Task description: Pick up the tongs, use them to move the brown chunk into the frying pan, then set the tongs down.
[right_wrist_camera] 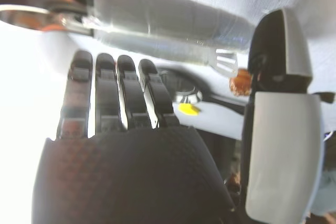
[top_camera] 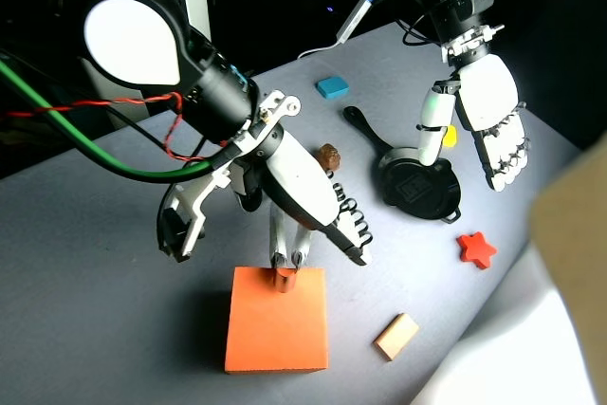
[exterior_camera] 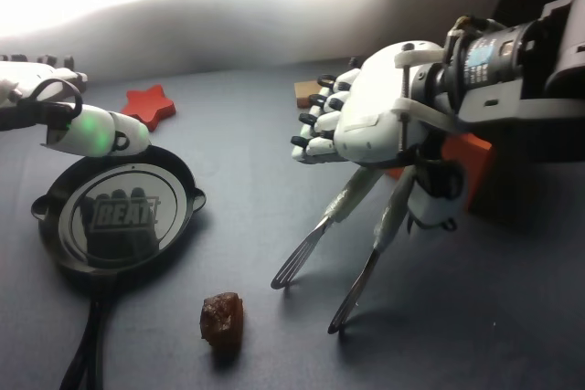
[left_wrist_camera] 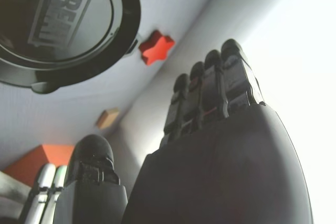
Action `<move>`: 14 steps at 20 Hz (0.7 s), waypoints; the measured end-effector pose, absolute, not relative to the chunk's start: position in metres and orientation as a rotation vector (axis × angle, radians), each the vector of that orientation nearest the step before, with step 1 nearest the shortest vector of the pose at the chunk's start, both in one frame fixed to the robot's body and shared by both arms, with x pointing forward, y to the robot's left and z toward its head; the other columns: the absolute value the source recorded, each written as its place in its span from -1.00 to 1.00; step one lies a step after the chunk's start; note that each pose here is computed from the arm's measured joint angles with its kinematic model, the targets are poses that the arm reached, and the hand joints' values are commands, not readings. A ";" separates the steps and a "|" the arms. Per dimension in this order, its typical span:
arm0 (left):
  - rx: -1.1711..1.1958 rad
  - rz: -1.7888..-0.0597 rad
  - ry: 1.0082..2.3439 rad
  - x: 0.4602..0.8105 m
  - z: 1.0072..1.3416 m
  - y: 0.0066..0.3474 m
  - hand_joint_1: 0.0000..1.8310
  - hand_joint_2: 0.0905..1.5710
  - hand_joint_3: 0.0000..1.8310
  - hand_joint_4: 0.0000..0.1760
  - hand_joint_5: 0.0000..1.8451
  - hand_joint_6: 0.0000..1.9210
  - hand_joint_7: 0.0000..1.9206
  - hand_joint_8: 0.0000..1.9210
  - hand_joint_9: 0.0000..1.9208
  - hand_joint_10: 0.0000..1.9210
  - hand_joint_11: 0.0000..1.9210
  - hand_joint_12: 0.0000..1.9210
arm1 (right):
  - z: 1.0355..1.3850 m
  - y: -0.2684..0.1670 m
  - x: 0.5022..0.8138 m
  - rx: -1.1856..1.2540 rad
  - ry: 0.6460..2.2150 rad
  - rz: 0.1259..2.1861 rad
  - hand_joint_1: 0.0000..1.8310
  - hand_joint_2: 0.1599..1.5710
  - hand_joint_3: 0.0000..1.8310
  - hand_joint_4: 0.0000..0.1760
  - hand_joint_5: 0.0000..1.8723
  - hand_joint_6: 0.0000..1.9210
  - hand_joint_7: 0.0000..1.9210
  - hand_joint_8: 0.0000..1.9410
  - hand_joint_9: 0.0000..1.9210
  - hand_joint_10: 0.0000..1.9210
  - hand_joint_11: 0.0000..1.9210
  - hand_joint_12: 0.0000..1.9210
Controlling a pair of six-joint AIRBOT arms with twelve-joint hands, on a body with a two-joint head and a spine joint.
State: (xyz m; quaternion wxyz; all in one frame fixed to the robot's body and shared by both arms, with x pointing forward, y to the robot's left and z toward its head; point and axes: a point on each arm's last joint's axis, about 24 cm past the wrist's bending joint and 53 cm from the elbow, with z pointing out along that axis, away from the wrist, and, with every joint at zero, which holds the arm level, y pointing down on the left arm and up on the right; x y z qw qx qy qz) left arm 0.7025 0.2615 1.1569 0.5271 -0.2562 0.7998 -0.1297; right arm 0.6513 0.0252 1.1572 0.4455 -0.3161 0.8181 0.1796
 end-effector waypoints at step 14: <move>-0.620 -0.314 1.922 0.705 1.155 0.260 -1.00 0.38 -1.00 -1.00 -1.00 -1.00 -1.00 -1.00 -1.00 -1.00 -1.00 -1.00 | 1.128 0.029 0.659 -0.850 2.044 0.397 -0.06 0.04 -1.00 -1.00 -1.00 -1.00 -1.00 -1.00 -1.00 -1.00 -1.00 -1.00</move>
